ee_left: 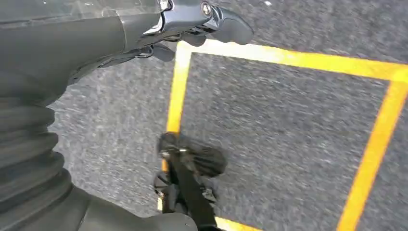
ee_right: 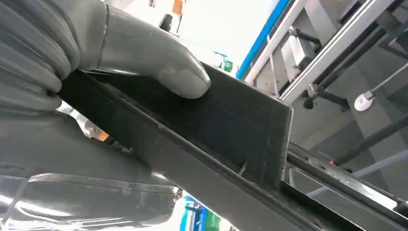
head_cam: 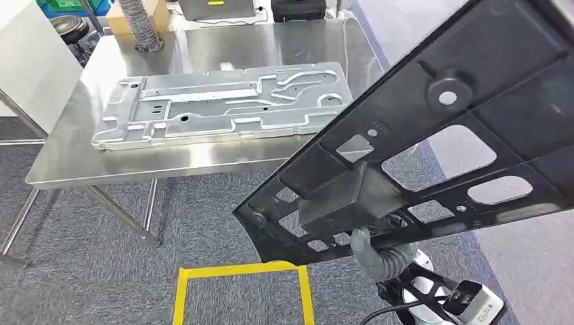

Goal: Take the parts from the cabinet and place them on the table.

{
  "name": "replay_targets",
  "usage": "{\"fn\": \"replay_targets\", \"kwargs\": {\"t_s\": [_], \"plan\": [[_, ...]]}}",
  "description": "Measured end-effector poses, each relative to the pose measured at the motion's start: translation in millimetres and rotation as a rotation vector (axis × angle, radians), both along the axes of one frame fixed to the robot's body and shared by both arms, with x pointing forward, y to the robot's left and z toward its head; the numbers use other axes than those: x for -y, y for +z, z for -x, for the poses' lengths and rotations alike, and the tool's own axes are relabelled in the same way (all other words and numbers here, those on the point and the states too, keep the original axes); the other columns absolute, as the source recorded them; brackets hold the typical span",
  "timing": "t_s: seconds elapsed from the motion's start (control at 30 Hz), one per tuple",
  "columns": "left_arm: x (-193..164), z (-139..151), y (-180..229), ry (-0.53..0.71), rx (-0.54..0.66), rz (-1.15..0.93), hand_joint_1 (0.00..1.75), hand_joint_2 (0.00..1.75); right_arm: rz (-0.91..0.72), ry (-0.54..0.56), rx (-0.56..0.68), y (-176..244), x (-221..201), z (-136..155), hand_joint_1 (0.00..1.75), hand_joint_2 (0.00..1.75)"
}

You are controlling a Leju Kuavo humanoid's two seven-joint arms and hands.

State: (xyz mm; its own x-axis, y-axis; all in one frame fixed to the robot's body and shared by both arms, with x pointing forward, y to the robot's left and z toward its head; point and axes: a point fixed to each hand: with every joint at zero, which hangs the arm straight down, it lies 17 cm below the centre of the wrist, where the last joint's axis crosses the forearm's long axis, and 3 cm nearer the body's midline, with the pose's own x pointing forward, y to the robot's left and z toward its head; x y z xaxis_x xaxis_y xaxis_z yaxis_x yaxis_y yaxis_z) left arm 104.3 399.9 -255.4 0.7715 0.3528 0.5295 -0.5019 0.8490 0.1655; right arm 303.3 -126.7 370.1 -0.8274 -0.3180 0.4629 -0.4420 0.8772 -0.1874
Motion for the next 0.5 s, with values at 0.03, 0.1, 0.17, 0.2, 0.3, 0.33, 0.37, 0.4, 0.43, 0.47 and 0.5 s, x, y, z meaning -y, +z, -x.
{"fn": "replay_targets", "kwargs": {"t_s": [0.03, 0.1, 0.17, 0.2, 0.3, 0.33, 0.37, 0.4, 0.43, 0.47, 0.5], "plan": [[0.0, 0.3, 0.0, -0.001, 0.001, 0.001, 0.00, 1.75, -0.001, -0.005, -0.001, -0.3, 0.6, -0.6, 1.75, 1.75], [-1.3, 2.4, -0.1, -0.002, -0.002, -0.001, 0.00, 1.75, 0.002, -0.008, -0.004, -1.8, 0.2, -1.5, 1.75, 1.75], [-1.3, 1.5, 0.2, -0.001, 0.001, -0.002, 0.00, 1.75, 0.004, -0.010, -0.003, -1.8, 0.2, -1.5, 1.75, 1.75], [-1.4, -1.1, 0.8, -0.002, 0.006, -0.003, 0.00, 1.75, 0.004, -0.010, 0.000, -0.9, 0.1, -1.6, 1.75, 1.75], [-1.0, -3.9, 1.3, -0.003, 0.012, -0.002, 0.00, 1.75, 0.004, -0.010, 0.006, 1.0, 0.2, -2.0, 1.75, 1.75], [-1.0, -3.7, 1.3, -0.002, 0.012, -0.002, 0.00, 1.75, 0.004, -0.011, 0.004, 0.5, 0.3, -2.0, 1.75, 1.75], [-1.0, -3.3, 1.2, -0.002, 0.011, -0.002, 0.00, 1.75, 0.004, -0.011, 0.002, -0.3, 0.2, -2.2, 1.75, 1.75], [-1.1, -2.6, 1.1, -0.002, 0.010, -0.002, 0.00, 1.75, 0.005, -0.011, -0.001, -1.2, 0.1, -2.5, 1.75, 1.75], [-1.1, -2.3, 1.1, -0.001, 0.010, -0.002, 0.00, 1.75, 0.005, -0.011, -0.002, -1.8, 0.1, -2.7, 1.75, 1.75], [-1.1, -2.5, 1.1, 0.000, 0.011, -0.002, 0.00, 1.75, 0.006, -0.011, -0.003, -2.1, 0.0, -3.0, 1.75, 1.75], [-0.9, -3.0, 1.2, 0.000, 0.011, -0.002, 0.00, 1.75, 0.006, -0.011, -0.003, -2.0, 0.0, -3.0, 1.75, 1.75]]}}
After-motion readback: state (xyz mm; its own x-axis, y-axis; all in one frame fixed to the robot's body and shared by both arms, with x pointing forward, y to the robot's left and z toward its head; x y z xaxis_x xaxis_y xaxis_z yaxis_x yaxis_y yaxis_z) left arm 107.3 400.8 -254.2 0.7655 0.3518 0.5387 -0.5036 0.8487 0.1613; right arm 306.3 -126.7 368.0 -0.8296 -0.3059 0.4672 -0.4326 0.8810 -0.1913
